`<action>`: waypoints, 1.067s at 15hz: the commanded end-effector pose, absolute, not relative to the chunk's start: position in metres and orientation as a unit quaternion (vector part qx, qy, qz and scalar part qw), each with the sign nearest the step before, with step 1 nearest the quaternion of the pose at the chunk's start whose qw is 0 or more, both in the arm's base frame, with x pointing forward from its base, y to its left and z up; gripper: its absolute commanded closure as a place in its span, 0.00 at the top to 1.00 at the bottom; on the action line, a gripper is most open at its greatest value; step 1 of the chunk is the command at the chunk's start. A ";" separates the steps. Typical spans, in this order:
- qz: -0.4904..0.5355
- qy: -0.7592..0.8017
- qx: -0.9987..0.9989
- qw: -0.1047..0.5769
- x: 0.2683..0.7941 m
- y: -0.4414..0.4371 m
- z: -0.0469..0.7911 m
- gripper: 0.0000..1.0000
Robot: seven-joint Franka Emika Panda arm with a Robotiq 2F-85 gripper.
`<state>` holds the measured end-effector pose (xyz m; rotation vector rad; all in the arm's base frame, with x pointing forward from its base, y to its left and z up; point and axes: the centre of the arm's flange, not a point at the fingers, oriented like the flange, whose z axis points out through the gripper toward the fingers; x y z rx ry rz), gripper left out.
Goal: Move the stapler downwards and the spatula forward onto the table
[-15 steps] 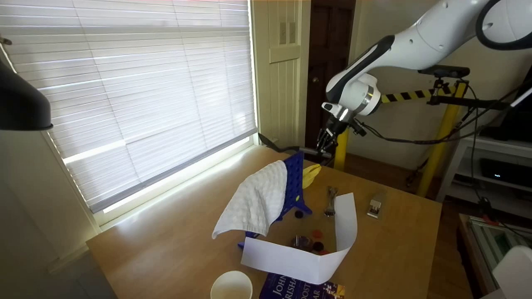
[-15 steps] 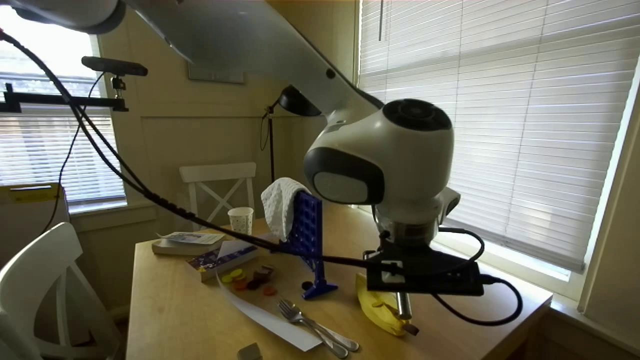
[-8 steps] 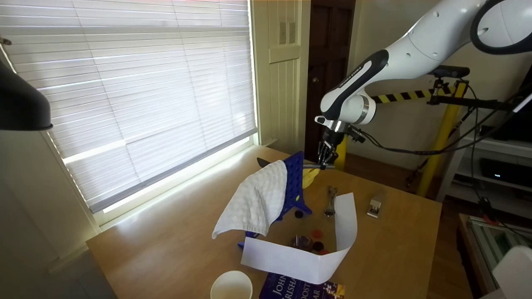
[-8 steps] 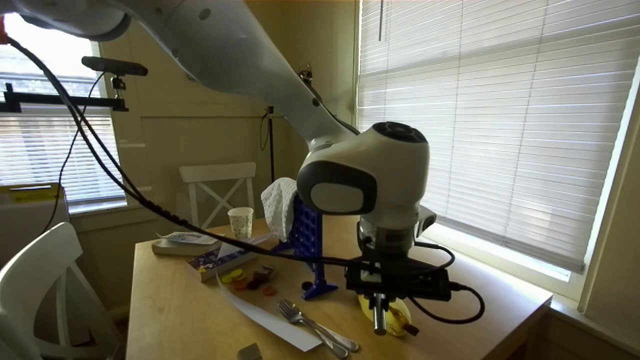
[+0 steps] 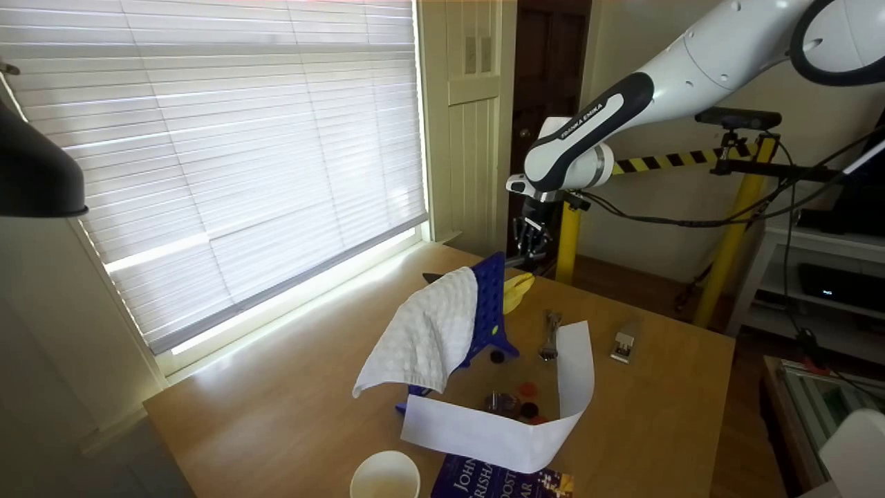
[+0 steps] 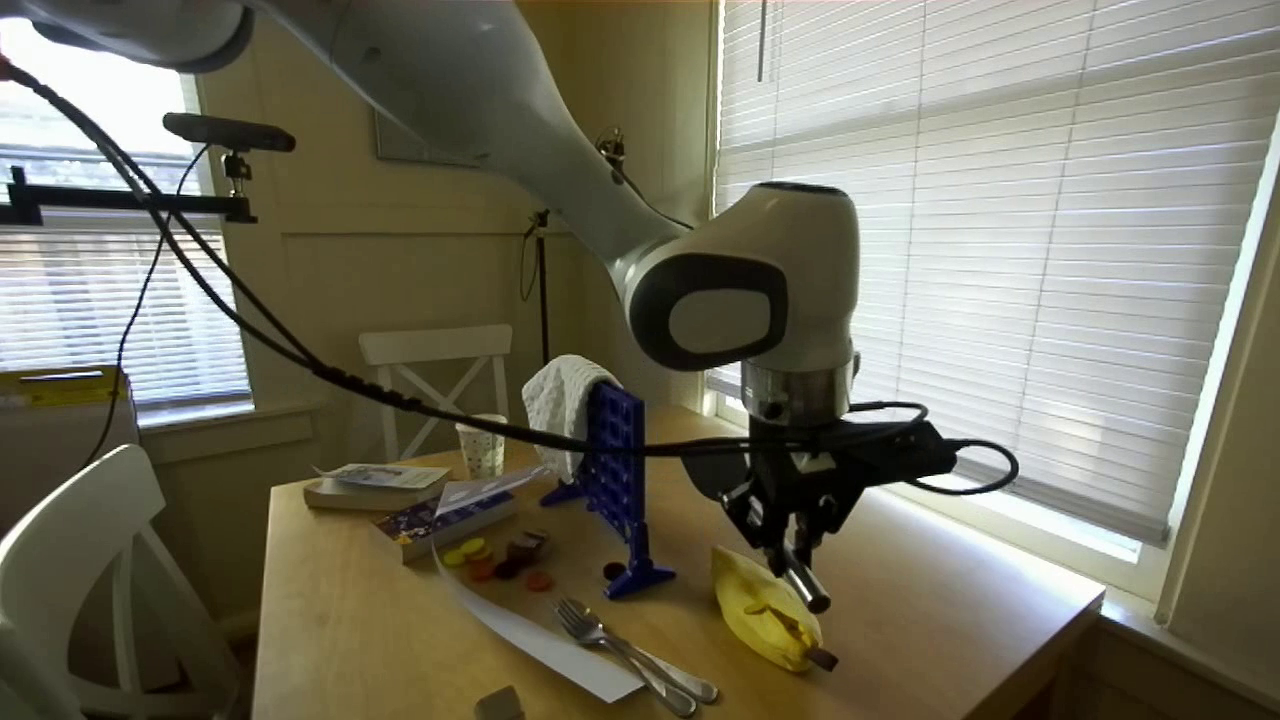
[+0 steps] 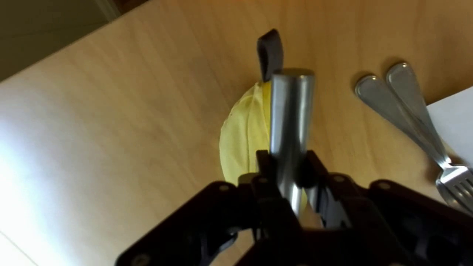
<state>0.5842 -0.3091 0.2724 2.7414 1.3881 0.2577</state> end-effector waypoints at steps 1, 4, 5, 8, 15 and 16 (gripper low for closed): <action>0.080 0.516 0.851 0.056 0.619 -0.315 0.281 0.06; 0.084 0.536 0.838 0.057 0.642 -0.318 0.279 0.06; 0.088 0.541 0.835 0.052 0.648 -0.322 0.274 0.06; 0.096 0.555 0.826 0.039 0.660 -0.332 0.258 0.06; 0.108 0.553 0.825 0.040 0.676 -0.354 0.215 0.06; 0.108 0.552 0.826 0.037 0.678 -0.355 0.208 0.06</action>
